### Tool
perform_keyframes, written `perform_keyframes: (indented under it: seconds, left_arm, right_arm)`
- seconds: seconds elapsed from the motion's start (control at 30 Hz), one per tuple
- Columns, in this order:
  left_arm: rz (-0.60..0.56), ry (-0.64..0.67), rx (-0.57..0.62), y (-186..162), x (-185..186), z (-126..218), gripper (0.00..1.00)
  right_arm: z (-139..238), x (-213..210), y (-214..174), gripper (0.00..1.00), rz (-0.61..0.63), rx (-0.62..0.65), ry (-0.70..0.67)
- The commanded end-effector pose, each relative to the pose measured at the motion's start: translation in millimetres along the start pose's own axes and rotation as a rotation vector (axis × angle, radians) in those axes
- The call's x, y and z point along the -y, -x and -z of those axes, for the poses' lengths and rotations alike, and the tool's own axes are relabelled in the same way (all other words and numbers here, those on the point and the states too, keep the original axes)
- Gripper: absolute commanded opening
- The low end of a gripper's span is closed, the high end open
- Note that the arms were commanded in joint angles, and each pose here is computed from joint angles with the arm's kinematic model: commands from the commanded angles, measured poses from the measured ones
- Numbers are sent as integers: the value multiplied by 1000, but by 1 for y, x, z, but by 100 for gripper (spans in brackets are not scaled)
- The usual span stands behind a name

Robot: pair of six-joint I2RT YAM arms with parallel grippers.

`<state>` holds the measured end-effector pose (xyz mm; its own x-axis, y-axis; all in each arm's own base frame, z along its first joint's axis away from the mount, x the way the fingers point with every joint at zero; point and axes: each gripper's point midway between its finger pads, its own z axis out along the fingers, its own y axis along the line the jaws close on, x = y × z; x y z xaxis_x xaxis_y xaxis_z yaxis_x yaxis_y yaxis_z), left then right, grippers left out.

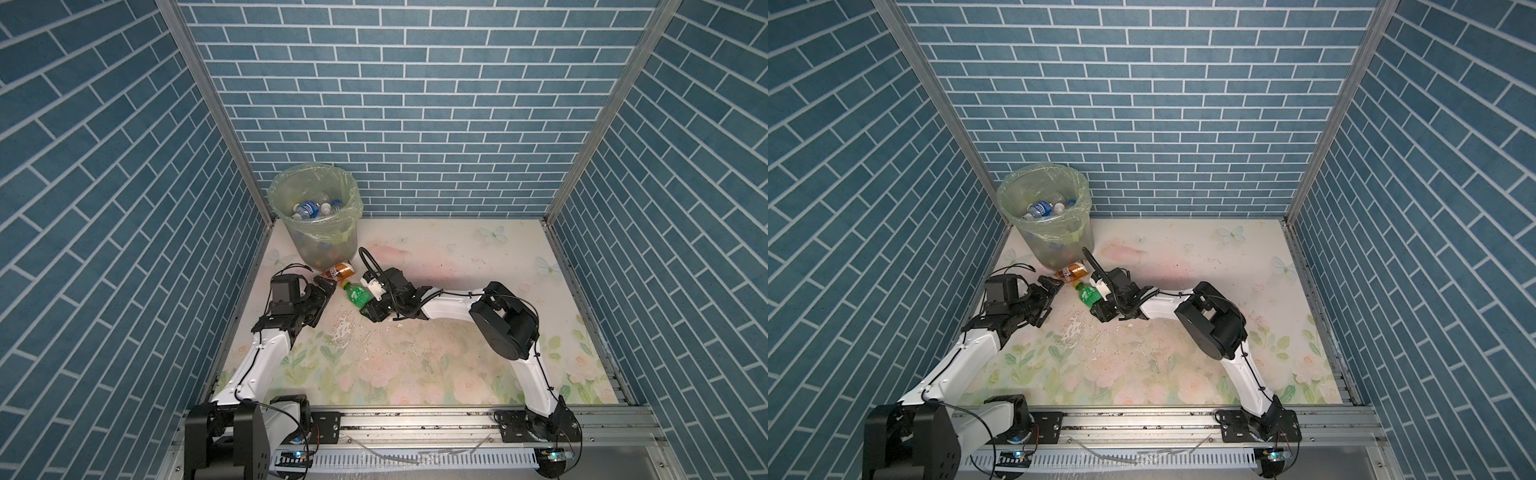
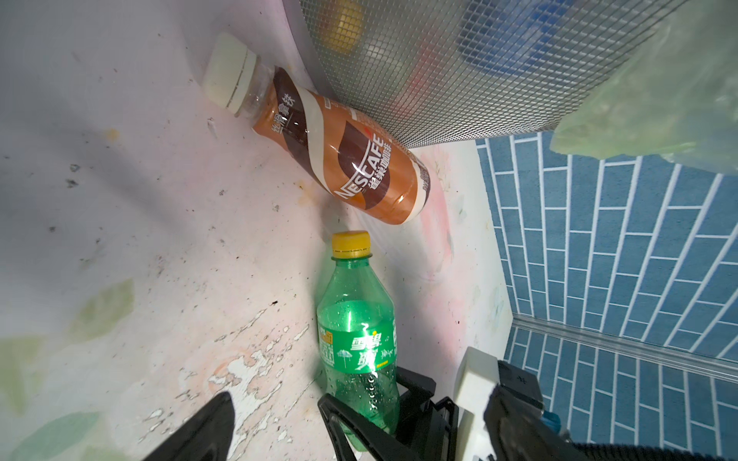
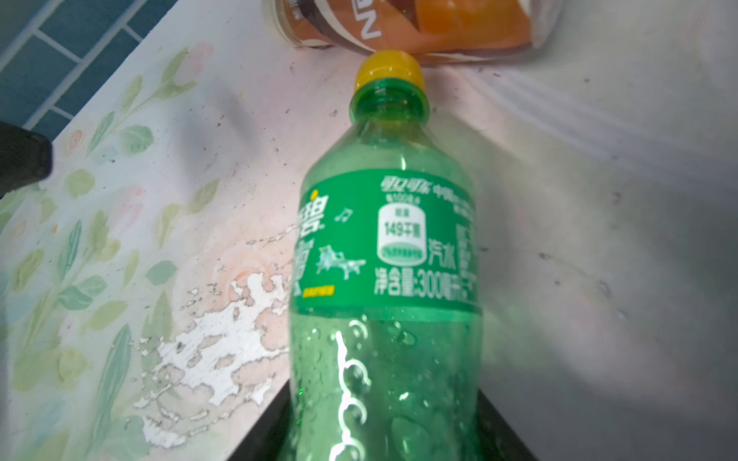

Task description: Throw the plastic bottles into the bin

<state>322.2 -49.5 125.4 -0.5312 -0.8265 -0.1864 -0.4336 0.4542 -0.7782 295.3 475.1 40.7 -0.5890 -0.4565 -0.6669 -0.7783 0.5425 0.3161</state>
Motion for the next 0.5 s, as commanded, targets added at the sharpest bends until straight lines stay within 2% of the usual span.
perform_keyframes:
  seconds: [0.0,0.2,0.47]
  left_arm:
    - [28,-49,-9,-5,4,-6,99]
    - [-43,-74,-42,-19,33,-12,99]
    - [-123,-122,-77,-42,72,-21,99]
  right_arm:
    - [30,16,5,40,-26,17,-62]
    - [61,25,11,39,-34,40,-106]
    - [100,13,41,39,-30,122,-106]
